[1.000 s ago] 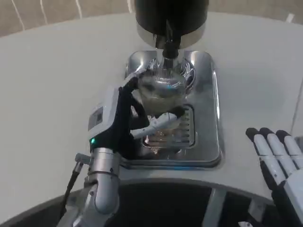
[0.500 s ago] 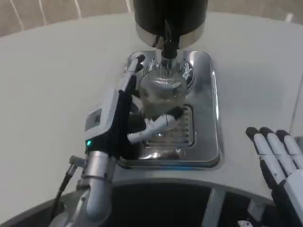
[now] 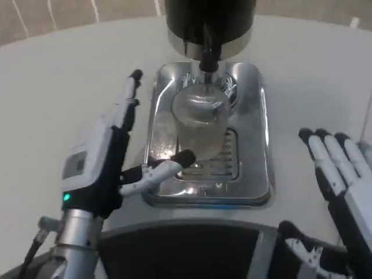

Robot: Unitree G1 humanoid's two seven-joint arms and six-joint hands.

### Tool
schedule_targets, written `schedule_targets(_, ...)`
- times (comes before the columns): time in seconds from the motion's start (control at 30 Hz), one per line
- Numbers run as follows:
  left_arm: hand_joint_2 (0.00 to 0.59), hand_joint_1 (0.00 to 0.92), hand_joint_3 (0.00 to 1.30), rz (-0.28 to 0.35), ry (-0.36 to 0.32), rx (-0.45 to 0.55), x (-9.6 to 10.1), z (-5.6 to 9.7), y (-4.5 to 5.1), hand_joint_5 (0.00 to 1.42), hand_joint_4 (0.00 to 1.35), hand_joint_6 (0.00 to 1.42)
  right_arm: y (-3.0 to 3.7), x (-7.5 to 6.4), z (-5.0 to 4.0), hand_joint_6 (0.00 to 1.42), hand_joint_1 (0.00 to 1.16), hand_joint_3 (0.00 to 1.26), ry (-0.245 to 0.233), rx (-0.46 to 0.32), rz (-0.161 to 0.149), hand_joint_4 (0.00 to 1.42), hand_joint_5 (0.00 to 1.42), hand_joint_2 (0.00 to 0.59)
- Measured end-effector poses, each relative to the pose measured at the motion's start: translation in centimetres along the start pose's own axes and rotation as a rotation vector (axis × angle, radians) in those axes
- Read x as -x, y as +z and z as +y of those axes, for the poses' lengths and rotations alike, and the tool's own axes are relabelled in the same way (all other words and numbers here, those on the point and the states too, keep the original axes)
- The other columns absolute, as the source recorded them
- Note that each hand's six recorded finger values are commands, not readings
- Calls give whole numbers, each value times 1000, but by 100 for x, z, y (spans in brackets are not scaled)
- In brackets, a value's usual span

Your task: Grasp the cup under the faucet to collect the drink, then remove the cup.

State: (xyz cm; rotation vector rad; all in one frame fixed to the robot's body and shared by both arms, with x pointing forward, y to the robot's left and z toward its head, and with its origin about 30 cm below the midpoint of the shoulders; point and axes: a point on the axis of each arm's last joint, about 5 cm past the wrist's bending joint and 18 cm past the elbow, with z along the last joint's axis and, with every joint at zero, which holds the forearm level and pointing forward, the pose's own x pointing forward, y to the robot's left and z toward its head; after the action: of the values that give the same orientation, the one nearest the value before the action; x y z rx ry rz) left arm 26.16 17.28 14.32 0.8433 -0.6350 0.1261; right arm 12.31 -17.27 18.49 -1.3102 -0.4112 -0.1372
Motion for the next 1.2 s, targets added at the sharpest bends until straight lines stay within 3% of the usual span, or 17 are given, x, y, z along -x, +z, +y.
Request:
schedule_targets(0.27,24,0,0,18,30,-180,295,222,57,197,0,273,-20,-152,16,0,657,0,-13,-63,-18,0,0,359)
schedule_targets(0.5,39,0,0,45,-14,-317,479,233,98,123,0,205,6,-288,47,0,649,0,-32,-147,-32,0,0,357)
schedule_targets(0.8,71,0,0,53,-33,-437,615,290,180,5,0,65,39,-395,8,0,644,0,-58,-242,-37,0,0,358)
schedule_targets(0.97,87,0,0,70,-76,-488,724,319,256,0,0,2,69,-505,-38,0,669,0,-98,-337,-57,0,0,366)
schedule_targets(1.2,94,0,0,105,-136,-507,848,253,391,0,0,0,86,-656,-79,1,745,0,-99,-521,-73,0,0,367)
